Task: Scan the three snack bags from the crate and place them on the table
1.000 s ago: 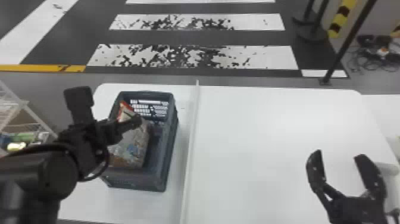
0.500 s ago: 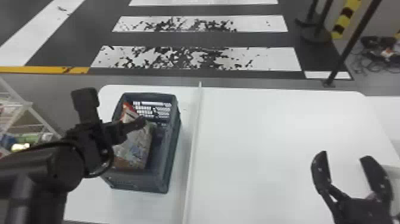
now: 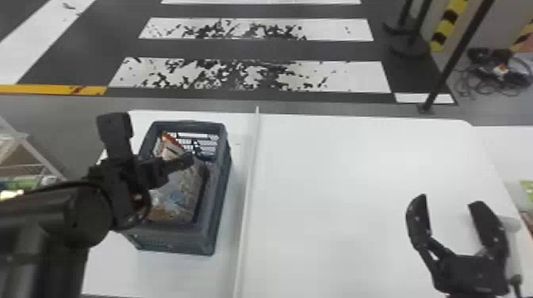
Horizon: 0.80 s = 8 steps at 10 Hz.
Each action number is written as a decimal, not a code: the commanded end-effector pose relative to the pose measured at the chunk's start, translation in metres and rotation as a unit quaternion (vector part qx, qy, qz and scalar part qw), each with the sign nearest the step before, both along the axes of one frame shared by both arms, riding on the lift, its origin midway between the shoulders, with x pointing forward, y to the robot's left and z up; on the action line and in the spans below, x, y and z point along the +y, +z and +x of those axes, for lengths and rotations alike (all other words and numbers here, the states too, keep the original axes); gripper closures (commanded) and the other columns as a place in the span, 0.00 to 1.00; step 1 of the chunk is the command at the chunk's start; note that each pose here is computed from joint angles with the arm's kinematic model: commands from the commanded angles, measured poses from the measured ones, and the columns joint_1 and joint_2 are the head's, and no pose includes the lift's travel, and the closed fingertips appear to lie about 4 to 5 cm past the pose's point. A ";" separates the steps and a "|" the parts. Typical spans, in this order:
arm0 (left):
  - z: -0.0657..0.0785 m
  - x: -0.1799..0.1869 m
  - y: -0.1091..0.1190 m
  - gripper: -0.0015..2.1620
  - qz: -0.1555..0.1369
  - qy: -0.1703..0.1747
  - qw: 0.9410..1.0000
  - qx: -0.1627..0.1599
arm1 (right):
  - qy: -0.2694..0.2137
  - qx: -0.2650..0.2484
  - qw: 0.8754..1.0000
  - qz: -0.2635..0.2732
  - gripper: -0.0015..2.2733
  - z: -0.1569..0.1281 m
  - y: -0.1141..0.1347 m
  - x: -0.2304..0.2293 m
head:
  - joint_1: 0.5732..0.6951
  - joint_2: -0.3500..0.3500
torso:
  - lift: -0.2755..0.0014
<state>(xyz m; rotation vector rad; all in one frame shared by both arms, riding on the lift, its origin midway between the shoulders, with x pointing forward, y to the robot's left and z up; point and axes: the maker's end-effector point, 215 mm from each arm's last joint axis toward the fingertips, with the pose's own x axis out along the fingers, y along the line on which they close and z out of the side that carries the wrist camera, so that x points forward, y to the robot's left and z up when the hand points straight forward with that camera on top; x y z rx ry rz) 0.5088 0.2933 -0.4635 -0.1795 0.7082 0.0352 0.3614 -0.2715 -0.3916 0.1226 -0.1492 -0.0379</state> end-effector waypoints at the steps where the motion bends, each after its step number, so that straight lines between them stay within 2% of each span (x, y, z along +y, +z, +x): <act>1: 0.001 -0.003 0.000 0.06 -0.001 -0.002 1.000 0.000 | -0.002 -0.001 1.000 0.002 0.04 0.002 0.000 -0.001 | 1.00 0.54 | 0.86; 6: 0.001 -0.008 -0.010 0.06 -0.012 -0.009 1.000 0.010 | -0.004 -0.005 1.000 0.004 0.04 0.002 0.002 -0.003 | 1.00 0.52 | 0.86; 8: 0.006 -0.010 -0.018 0.06 -0.019 -0.012 1.000 0.018 | -0.004 -0.005 1.000 0.005 0.04 0.002 0.002 -0.004 | 1.00 0.52 | 0.86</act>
